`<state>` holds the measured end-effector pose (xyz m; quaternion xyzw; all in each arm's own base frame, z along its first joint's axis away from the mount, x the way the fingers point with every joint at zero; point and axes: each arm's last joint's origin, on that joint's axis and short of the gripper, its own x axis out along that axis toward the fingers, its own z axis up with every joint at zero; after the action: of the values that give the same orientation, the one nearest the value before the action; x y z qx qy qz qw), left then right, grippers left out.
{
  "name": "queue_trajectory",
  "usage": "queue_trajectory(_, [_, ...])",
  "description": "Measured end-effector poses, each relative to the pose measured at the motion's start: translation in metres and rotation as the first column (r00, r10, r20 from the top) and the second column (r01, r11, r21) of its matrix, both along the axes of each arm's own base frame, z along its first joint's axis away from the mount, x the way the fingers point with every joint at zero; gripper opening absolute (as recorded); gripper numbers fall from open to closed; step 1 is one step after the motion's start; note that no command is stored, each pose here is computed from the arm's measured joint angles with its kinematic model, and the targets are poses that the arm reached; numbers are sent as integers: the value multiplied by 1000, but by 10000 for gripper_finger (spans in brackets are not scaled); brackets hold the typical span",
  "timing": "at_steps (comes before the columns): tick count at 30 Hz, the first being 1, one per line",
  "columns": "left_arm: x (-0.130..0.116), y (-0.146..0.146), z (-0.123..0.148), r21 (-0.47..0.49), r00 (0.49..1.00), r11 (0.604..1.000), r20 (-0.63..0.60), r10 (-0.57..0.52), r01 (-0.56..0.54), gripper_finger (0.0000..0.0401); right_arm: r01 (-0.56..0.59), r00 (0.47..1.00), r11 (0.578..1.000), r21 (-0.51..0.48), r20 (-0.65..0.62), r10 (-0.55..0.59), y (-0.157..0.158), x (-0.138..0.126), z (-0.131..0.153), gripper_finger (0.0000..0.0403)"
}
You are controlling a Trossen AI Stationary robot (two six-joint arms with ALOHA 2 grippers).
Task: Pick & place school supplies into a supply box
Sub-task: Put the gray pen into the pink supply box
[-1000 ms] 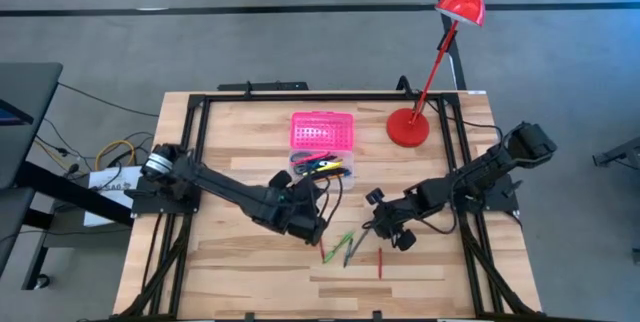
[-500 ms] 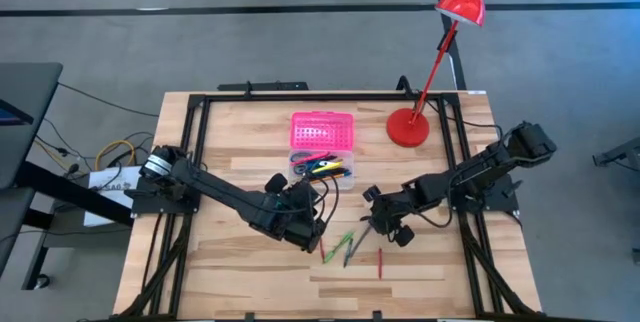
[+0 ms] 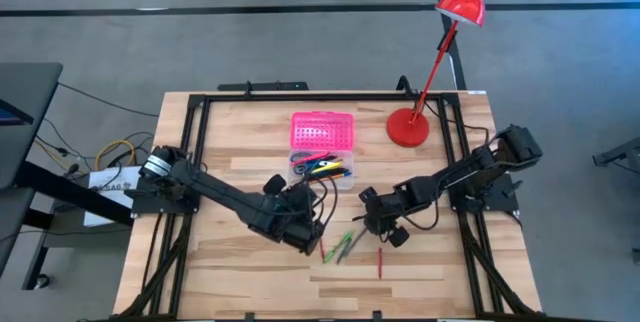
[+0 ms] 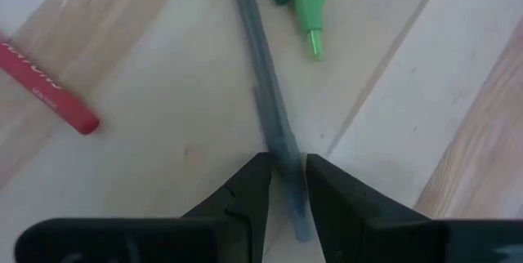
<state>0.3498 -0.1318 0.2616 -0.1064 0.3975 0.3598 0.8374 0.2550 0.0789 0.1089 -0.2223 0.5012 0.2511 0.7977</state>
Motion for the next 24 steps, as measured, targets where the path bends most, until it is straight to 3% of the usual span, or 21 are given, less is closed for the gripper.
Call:
queue_trajectory(5, [-3, -1, 0, 4, 1000, 1000, -8, 8, -8, 138, 14, 1000, 1000, -4, 0, -14, -3, -1, 2, 72])
queue_trajectory(13, [-6, -3, -1, 8, 999, 1000, -33, 13, -13, 138, 50, 998, 999, -3, -47, -50, -11, -4, 3, 10])
queue_trajectory(19, [-10, -7, -2, 8, 999, 1000, -42, 18, -17, 138, 66, 995, 998, -24, -74, -67, -11, -9, 6, 22])
queue_trajectory(24, [-14, -10, -2, 8, 998, 1000, -48, 30, -30, 138, 71, 989, 996, -55, -123, -77, -15, -22, 15, 7])
